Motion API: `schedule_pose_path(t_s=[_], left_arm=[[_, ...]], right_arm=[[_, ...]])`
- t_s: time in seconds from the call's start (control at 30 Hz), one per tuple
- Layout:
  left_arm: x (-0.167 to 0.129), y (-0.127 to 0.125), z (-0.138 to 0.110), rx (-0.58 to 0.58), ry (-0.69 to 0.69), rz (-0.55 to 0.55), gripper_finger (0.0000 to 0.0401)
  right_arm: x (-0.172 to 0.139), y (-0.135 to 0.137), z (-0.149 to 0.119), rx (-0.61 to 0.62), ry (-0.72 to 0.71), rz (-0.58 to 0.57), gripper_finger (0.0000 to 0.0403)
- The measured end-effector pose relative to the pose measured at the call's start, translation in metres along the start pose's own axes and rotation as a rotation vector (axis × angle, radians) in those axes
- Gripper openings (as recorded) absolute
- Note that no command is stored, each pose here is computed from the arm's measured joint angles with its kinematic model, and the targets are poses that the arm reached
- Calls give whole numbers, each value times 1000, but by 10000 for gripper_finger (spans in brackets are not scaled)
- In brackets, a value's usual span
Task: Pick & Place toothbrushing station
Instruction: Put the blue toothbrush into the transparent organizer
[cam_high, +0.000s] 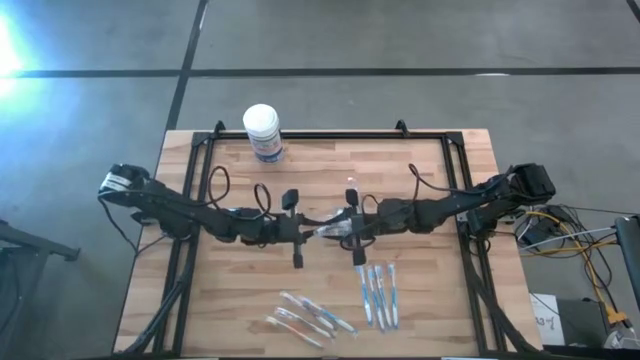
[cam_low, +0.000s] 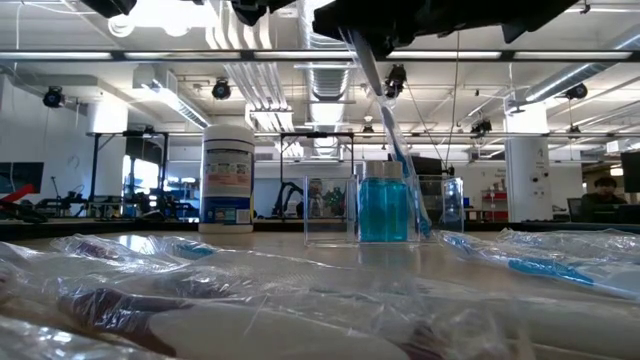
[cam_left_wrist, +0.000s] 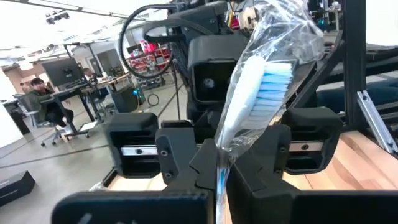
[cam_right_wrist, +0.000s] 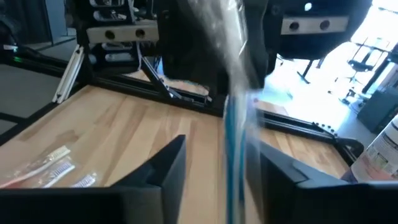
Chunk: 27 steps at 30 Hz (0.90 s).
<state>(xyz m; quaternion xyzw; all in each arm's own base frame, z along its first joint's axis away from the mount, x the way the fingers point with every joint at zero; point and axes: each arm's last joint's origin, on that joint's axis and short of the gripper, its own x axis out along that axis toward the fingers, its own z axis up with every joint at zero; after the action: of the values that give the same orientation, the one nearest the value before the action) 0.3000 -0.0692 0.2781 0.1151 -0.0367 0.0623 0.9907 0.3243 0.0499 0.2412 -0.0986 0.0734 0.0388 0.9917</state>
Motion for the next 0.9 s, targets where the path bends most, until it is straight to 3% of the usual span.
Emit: schedule_pose_path(t_s=[0.2, 0.47, 0.67, 0.9], left_arm=[[-15, 7, 18, -20, -25, 1, 11], [-41, 21, 28, -115, 106, 29, 11], [-40, 21, 7, -167, 161, 45, 11], [-29, 35, -34, -257, 181, 110, 11]], right_arm=[[-18, -4, 9, 8, 58, 9, 200], [-67, -14, 19, 37, 106, -8, 205], [-110, -12, -6, 69, 41, -11, 171], [-146, -4, -58, 175, -181, -25, 84]])
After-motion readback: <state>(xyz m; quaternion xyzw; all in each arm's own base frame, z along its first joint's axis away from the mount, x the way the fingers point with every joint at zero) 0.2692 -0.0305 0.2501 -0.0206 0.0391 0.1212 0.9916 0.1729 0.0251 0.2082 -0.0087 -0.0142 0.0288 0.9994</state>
